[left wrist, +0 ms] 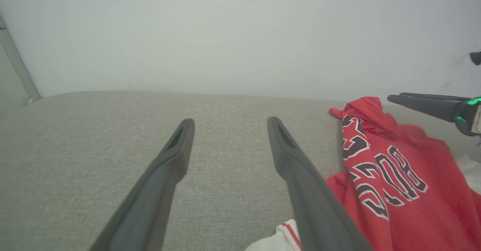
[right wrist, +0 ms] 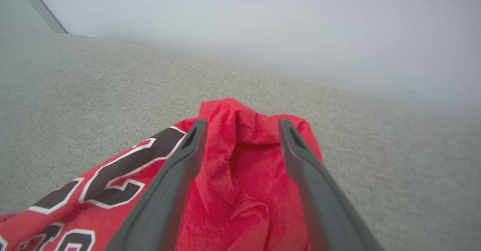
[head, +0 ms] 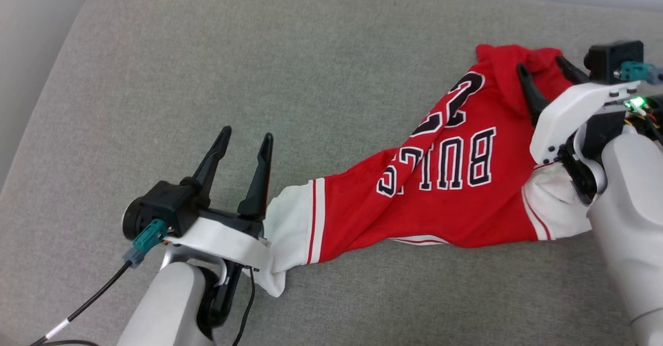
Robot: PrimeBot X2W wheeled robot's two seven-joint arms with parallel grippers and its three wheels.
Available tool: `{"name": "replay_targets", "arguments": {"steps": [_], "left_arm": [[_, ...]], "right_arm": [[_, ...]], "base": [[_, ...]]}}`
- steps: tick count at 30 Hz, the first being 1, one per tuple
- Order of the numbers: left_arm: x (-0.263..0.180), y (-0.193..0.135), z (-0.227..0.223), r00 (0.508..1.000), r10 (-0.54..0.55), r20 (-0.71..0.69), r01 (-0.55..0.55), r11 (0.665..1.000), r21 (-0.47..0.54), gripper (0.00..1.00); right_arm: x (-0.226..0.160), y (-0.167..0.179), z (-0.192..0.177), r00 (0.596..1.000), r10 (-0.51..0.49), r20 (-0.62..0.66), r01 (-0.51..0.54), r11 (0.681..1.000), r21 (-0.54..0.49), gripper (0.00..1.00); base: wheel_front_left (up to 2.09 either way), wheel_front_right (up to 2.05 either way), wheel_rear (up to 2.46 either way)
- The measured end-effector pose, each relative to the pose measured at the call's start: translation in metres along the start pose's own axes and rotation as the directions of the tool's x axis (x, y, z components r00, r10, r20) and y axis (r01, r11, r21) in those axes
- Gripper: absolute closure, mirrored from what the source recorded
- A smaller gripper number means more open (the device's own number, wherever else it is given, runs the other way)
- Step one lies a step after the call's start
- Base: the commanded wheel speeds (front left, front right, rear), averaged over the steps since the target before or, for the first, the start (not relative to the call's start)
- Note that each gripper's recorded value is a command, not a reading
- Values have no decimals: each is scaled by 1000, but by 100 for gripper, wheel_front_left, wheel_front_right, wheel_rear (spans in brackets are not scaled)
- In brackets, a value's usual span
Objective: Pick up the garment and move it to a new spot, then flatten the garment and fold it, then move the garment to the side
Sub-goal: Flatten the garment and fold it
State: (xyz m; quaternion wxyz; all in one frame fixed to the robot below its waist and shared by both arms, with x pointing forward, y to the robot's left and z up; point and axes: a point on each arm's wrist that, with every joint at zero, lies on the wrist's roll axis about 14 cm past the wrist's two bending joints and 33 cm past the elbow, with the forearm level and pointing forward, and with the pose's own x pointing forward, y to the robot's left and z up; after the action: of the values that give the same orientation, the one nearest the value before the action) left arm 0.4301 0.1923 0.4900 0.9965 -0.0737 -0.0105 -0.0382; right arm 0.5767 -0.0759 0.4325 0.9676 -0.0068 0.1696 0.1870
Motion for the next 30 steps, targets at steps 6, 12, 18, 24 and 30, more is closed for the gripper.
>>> {"name": "replay_targets", "arguments": {"steps": [6,12,18,24,30], "left_arm": [[-16,1,8,1000,11,14,-11,1000,8,0],[-25,-6,19,999,4,40,-5,1000,11,0],[-29,-16,24,999,-14,49,14,1000,4,0],[-28,-16,21,999,-8,38,8,1000,-6,0],[-22,-13,14,1000,-3,22,3,1000,-12,0]], "right_arm": [[-45,-20,-3,997,-68,30,66,996,68,0],[-99,-56,-31,978,-139,-156,155,983,95,0],[-142,-60,-50,934,-122,-337,165,981,104,0],[-155,-37,-61,889,-49,-455,112,987,113,0],[-145,-19,-79,841,-2,-541,83,989,125,0]], "base": [[0,0,0],[0,0,0],[0,0,0],[0,0,0],[0,0,0]]}}
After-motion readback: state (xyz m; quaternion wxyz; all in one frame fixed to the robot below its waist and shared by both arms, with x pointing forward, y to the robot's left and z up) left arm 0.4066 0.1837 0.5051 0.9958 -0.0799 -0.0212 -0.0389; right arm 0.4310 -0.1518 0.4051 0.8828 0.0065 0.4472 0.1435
